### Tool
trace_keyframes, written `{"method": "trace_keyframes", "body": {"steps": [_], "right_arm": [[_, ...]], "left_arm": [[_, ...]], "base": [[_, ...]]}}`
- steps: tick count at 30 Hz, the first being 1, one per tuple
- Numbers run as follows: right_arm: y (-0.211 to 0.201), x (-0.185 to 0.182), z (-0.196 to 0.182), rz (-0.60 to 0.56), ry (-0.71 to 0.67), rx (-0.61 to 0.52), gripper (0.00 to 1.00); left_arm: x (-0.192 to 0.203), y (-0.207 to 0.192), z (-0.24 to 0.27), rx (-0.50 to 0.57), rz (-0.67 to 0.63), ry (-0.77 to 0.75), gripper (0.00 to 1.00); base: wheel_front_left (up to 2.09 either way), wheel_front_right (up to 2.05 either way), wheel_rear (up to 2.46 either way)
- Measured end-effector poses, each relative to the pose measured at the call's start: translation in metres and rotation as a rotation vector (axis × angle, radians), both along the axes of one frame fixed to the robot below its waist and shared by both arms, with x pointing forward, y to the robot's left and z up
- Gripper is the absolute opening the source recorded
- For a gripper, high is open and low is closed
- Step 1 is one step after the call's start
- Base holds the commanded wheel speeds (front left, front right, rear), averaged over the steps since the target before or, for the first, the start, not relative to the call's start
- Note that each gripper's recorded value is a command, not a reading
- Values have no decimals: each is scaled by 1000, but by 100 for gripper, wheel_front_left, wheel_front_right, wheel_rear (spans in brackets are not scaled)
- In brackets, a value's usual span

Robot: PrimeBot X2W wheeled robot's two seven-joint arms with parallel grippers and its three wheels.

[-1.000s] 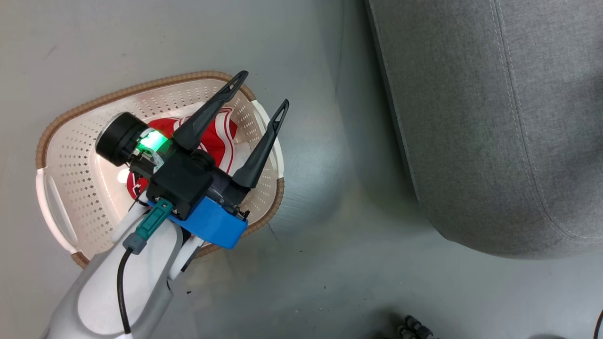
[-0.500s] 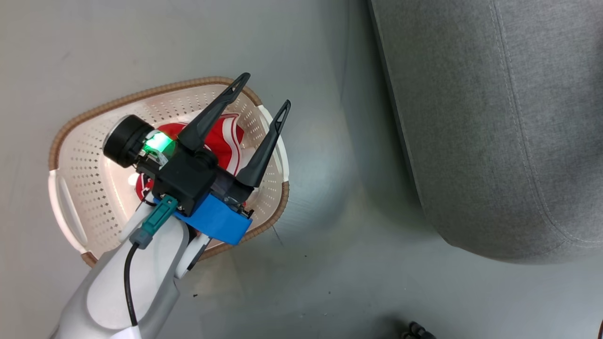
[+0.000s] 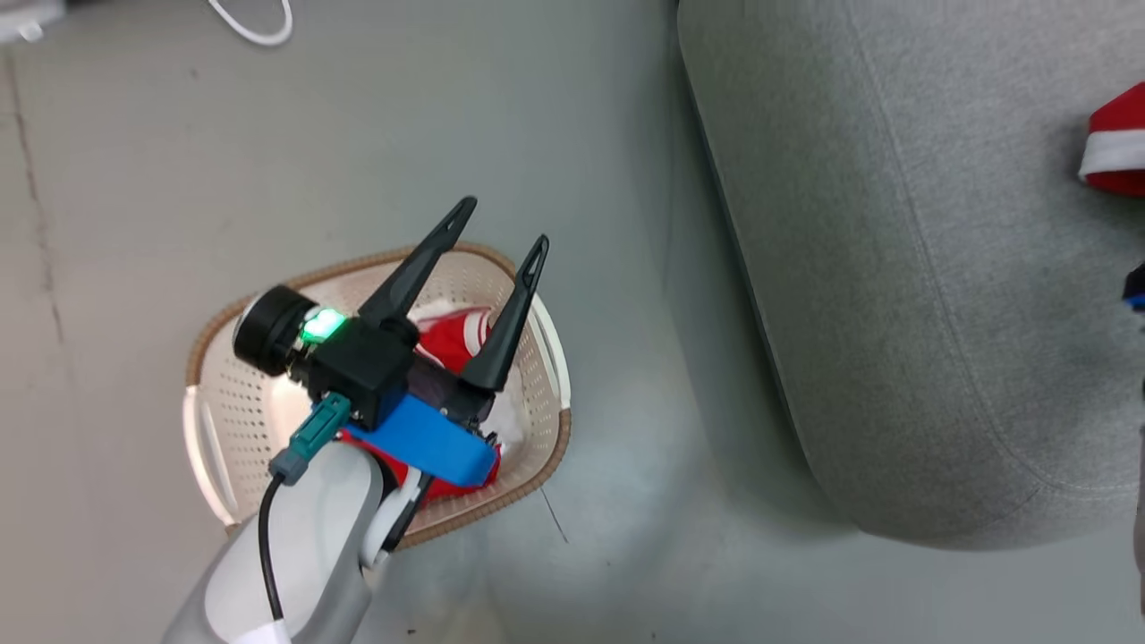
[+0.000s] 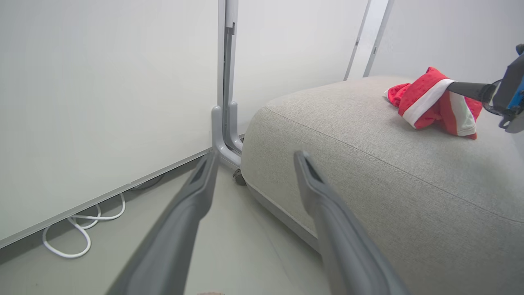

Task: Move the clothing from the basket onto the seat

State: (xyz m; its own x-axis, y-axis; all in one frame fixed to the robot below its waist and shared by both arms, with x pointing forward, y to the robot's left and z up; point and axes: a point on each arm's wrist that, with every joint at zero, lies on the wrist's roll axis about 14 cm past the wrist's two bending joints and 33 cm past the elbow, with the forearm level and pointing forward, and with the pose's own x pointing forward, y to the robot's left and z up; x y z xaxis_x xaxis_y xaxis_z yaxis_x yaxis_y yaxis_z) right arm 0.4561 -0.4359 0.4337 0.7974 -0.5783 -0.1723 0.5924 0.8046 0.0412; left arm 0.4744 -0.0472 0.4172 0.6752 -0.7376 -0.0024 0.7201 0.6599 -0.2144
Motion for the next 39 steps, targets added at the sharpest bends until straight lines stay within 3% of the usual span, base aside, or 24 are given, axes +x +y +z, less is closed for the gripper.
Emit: {"method": "trace_keyframes", "body": {"steps": [11,21,28,39], "right_arm": [[43,-30,27,146,-29,-22,100],[121,-48,52,341,-150,11,100],[182,-51,64,513,-159,-11,100],[240,-60,75,642,-186,9,100]], "left_arm": [[-36,36,40,-10,149,1,100],[-69,95,56,9,342,-4,100],[-84,144,57,29,489,-2,100],[-103,199,59,32,657,0,100]], "base": [[0,0,0],[0,0,0],[0,0,0],[0,0,0]]}}
